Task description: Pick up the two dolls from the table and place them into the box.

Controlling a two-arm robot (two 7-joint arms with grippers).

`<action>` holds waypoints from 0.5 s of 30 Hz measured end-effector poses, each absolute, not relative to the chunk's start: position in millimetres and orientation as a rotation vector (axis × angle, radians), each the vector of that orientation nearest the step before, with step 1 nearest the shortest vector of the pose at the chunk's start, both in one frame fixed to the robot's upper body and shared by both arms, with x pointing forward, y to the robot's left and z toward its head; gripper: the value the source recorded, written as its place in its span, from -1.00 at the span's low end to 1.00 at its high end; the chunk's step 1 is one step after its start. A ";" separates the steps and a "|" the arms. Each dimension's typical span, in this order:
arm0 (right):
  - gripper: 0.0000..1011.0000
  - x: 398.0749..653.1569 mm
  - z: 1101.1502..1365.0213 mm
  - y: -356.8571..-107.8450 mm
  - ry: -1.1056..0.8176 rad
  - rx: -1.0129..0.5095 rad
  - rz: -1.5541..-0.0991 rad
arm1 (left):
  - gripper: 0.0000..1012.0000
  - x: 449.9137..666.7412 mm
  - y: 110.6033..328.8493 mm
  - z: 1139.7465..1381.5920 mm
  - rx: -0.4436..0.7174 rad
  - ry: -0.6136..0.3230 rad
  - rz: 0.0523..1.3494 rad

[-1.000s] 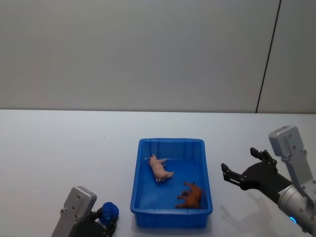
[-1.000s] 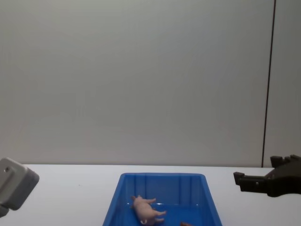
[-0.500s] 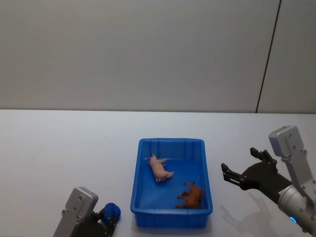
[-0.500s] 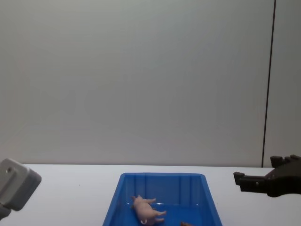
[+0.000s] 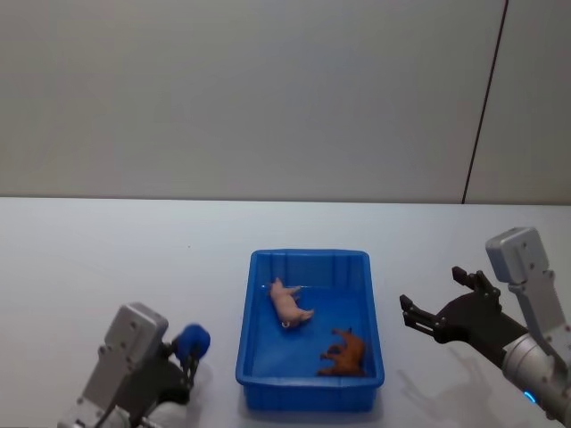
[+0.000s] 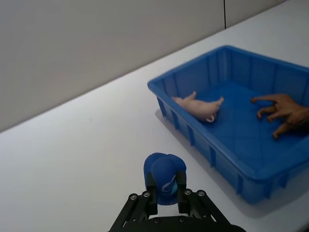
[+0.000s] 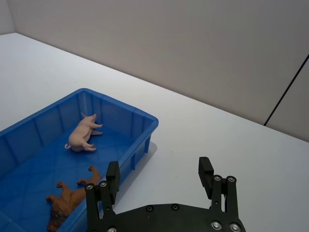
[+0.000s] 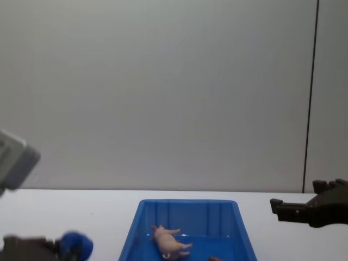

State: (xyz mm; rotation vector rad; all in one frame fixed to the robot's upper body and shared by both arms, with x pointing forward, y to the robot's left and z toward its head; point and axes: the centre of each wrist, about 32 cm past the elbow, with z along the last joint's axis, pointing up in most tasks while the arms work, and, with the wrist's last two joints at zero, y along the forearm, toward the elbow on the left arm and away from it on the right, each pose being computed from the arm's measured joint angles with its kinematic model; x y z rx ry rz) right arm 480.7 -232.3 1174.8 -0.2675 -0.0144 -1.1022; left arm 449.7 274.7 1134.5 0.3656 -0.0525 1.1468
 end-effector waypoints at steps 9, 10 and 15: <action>0.98 480.7 1174.8 -232.3 -0.014 -0.267 -1.102 | -0.69 462.4 272.5 1161.6 0.323 -0.150 1.143; 0.98 480.7 1174.8 -232.3 -0.014 -0.267 -1.102 | -0.69 464.9 270.8 1164.6 0.314 -0.160 1.137; 0.98 480.7 1174.8 -232.3 -0.014 -0.267 -1.102 | -0.75 473.9 263.6 1172.6 0.286 -0.189 1.108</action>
